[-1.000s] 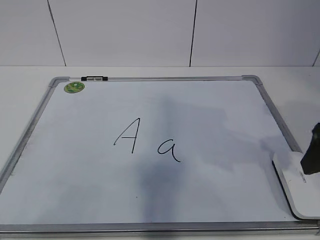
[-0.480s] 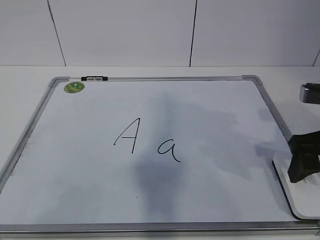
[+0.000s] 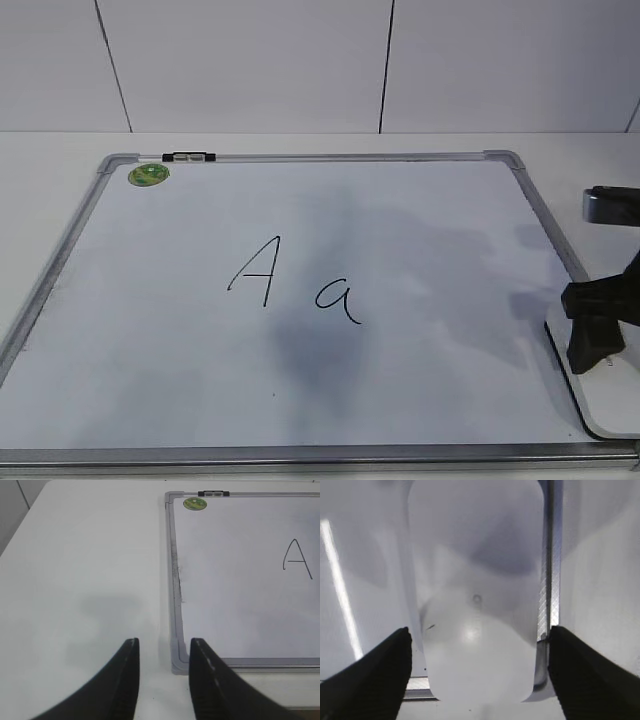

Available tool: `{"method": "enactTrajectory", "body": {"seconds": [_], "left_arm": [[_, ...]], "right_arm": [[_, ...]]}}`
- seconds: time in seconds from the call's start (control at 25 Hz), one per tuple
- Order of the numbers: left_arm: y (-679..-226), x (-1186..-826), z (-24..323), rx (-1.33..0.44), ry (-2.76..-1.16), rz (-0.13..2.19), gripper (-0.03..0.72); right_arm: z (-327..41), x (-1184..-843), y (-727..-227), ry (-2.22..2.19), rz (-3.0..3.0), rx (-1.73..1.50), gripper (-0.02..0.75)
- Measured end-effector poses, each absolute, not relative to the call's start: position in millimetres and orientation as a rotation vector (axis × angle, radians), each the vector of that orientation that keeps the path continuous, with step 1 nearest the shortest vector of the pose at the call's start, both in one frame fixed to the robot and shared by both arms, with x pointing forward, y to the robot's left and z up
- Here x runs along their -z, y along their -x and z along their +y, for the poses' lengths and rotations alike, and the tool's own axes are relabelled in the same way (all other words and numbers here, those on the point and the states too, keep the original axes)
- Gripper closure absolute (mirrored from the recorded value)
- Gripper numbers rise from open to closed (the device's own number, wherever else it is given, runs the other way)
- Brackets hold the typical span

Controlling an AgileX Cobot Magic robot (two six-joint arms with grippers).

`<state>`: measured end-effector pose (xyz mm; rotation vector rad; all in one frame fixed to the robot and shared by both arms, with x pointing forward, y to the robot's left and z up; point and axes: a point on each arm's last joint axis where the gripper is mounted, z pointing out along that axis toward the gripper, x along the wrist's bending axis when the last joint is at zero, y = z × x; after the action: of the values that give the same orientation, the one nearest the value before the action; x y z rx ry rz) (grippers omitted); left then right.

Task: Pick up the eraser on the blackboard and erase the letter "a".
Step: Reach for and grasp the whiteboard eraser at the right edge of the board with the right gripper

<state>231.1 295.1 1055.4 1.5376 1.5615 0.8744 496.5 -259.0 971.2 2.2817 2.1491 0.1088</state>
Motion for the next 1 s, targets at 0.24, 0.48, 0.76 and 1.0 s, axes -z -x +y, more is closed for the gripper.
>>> {"method": "enactTrajectory", "body": {"seconds": [0.24, 0.48, 0.76, 1.0], "left_arm": [[-231.1, -1055.4, 295.1, -0.874, -1.538, 1.561, 0.452], [-231.1, -1055.4, 295.1, -0.874, -1.538, 1.561, 0.452], [-231.1, -1055.4, 295.1, -0.876, -1.536, 1.563, 0.452], [-231.2, -1055.4, 295.1, -0.879, -1.532, 1.569, 0.452]], "right_arm": [[-258.6, -970.6, -502.9, -2.266, 2.141, -0.129, 0.078], [-259.1, -969.6, -504.7, -2.258, 2.135, -0.128, 0.078], [-258.0, -956.5, -513.2, -2.281, 2.149, -0.072, 0.078], [-257.3, -951.5, -517.8, -2.289, 2.156, -0.051, 0.078]]}}
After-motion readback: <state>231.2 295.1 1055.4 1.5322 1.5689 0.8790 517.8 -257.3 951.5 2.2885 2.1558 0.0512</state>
